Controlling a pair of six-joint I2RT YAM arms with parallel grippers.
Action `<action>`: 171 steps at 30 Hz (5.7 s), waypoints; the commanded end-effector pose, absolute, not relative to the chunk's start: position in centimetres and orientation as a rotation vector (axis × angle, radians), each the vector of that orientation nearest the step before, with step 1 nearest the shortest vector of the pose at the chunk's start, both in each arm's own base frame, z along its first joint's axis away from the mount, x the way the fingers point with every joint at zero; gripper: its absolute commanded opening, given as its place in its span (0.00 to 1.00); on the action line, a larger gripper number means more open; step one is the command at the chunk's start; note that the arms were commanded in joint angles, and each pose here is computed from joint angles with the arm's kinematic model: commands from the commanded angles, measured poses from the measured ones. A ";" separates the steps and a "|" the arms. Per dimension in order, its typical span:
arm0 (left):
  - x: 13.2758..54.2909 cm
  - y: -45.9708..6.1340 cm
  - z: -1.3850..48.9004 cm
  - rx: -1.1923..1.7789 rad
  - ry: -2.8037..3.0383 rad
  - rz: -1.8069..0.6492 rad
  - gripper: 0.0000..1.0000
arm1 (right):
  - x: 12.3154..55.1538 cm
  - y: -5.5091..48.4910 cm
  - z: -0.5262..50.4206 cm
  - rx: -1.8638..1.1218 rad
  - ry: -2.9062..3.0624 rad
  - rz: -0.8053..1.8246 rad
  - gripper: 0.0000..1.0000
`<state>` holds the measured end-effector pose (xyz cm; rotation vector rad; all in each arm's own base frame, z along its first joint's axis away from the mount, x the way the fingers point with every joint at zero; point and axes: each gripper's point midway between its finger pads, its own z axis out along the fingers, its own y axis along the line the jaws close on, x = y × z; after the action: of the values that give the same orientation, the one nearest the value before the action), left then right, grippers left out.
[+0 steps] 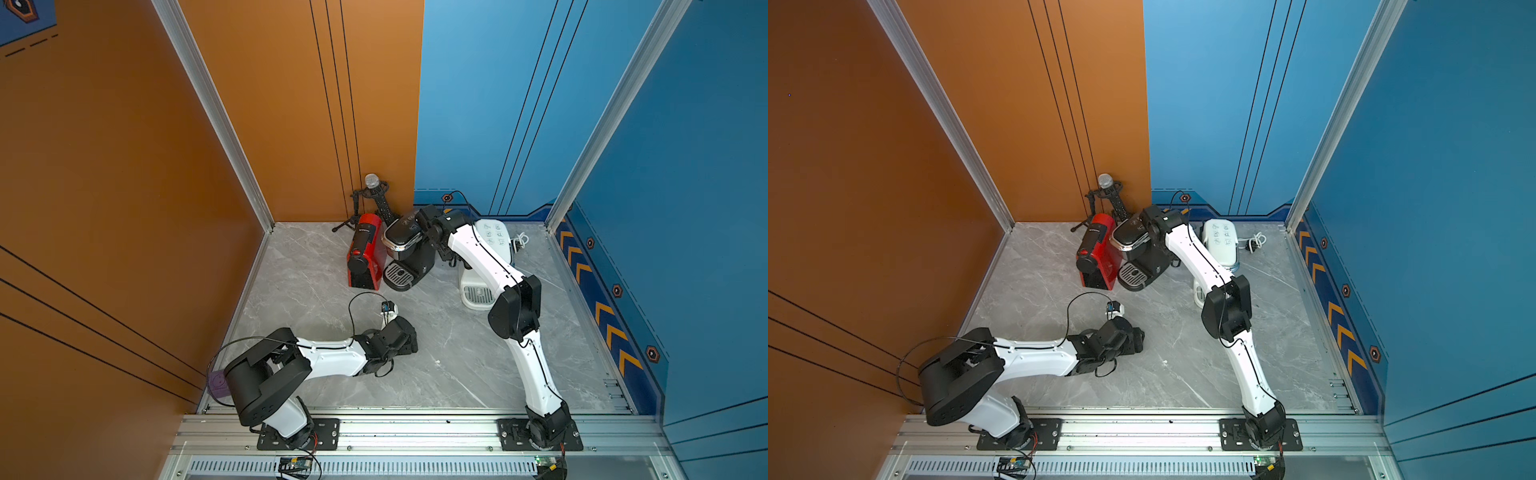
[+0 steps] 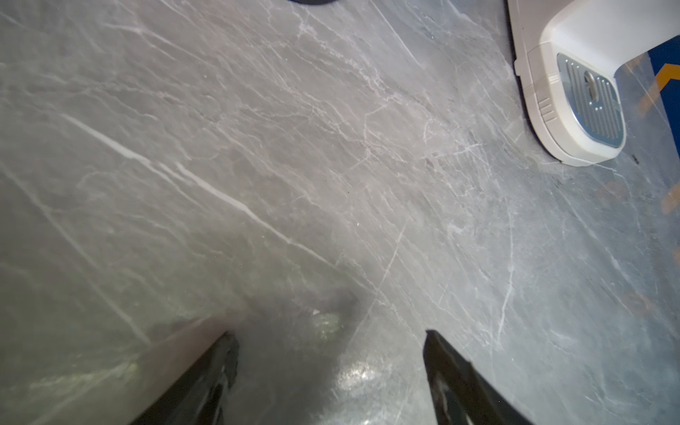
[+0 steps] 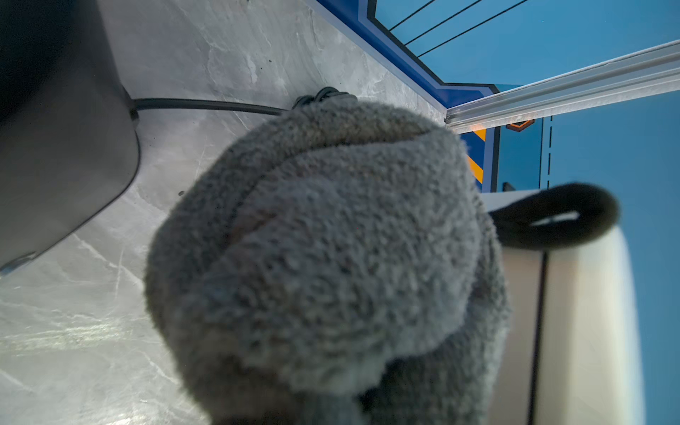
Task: Wipe the surface of a coffee machine
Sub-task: Wipe the dirt from the surface of the coffee machine, then adjust the coffee machine at the center of the board.
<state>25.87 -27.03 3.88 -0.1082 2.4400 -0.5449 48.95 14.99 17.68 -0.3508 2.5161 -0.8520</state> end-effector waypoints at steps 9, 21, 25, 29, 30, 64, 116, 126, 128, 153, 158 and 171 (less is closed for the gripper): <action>25.7 -26.1 4.2 -0.133 2.419 -0.539 0.81 | 47.4 12.2 5.7 -0.414 2.718 -0.995 0.07; 25.8 -27.0 3.8 -0.117 2.436 -0.545 0.80 | 43.8 12.3 1.3 -0.415 2.766 -0.968 0.06; 25.8 -27.1 4.0 -0.115 2.430 -0.547 0.81 | 44.2 11.8 4.3 -0.383 2.703 -0.970 0.06; 25.8 -27.1 3.8 -0.115 2.436 -0.540 0.81 | 45.3 12.1 10.4 -0.324 2.602 -0.891 0.07; 25.8 -27.3 3.7 -0.113 2.440 -0.543 0.81 | 45.6 12.2 12.2 -0.310 2.570 -0.871 0.07; 25.8 -28.8 3.9 -0.077 2.445 -0.564 0.81 | 47.3 11.9 15.7 -0.258 2.460 -0.788 0.08; 26.4 -34.6 4.5 0.036 2.460 -0.654 0.80 | 44.5 -5.4 22.5 0.585 2.397 0.163 0.09; 31.5 -36.8 10.5 0.069 2.411 -0.702 0.80 | 40.0 -0.6 20.8 0.484 2.456 0.218 0.09; 33.1 -37.3 13.0 0.103 2.385 -0.677 0.81 | 38.9 1.0 20.7 0.456 2.462 0.253 0.10; 34.2 -38.3 14.1 0.126 2.392 -0.680 0.81 | 41.6 -3.7 24.5 0.600 2.258 0.361 0.11; 34.3 -39.1 13.9 0.130 2.406 -0.684 0.80 | 49.8 1.1 26.0 0.375 2.257 0.741 0.12; 34.8 -42.1 12.3 0.173 2.475 -0.709 0.77 | 60.7 5.7 17.4 0.156 2.301 1.170 0.13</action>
<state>35.48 -40.60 13.27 0.1216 2.4271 -0.6782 60.58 0.14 17.23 0.3230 2.3022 0.9724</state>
